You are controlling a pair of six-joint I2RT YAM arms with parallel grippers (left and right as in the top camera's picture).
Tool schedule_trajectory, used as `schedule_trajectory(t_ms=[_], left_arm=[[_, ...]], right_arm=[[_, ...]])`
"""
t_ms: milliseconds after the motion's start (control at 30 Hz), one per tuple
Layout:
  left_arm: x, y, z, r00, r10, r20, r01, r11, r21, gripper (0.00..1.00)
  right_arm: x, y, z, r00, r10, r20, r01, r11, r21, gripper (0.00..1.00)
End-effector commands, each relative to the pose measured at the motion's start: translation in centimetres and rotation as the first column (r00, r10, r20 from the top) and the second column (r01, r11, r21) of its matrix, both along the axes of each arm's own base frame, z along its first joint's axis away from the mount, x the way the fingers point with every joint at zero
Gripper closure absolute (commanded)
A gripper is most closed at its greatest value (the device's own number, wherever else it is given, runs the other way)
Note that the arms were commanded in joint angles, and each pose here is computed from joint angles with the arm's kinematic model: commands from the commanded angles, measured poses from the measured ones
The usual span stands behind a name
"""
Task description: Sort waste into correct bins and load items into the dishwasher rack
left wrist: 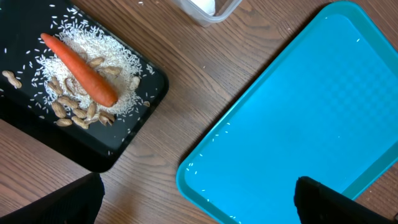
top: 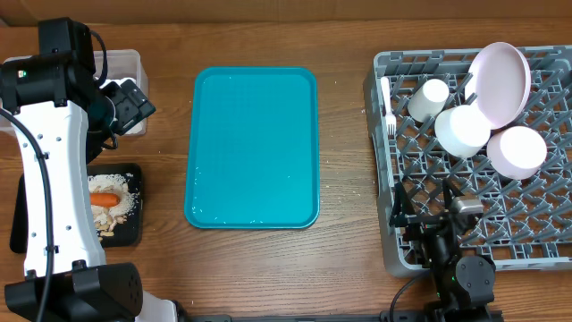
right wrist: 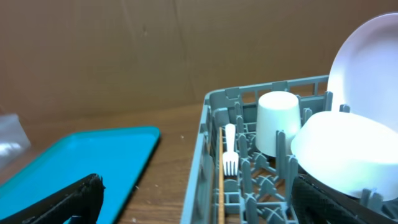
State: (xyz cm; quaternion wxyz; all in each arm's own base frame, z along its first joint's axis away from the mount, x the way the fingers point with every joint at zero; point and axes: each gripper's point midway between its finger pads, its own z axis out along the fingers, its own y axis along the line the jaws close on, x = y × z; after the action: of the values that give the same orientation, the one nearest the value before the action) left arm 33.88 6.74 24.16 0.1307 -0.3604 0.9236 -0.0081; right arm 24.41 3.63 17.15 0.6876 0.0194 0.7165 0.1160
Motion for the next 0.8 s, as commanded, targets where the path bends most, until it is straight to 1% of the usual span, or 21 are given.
schedule_trajectory(t_ms=[0, 167, 767], left_arm=[[0.09, 0.17, 0.34, 1.000, 0.020, 0.014, -0.020, 1.000, -0.003, 0.00], [0.09, 0.17, 0.34, 1.000, 0.020, 0.014, -0.020, 1.000, -0.003, 0.00], [0.09, 0.17, 0.34, 1.000, 0.020, 0.014, -0.020, 1.000, -0.003, 0.00]], right_arm=[[0.34, -0.22, -1.59, 1.000, -0.001, -0.021, -0.005, 0.961, -0.277, 0.00], [0.47, -0.19, -2.44, 0.998, -0.001, -0.057, -0.016, 0.958, -0.287, 0.00], [0.48, -0.19, -2.47, 0.998, -0.001, -0.058, -0.016, 0.958, -0.287, 0.00]])
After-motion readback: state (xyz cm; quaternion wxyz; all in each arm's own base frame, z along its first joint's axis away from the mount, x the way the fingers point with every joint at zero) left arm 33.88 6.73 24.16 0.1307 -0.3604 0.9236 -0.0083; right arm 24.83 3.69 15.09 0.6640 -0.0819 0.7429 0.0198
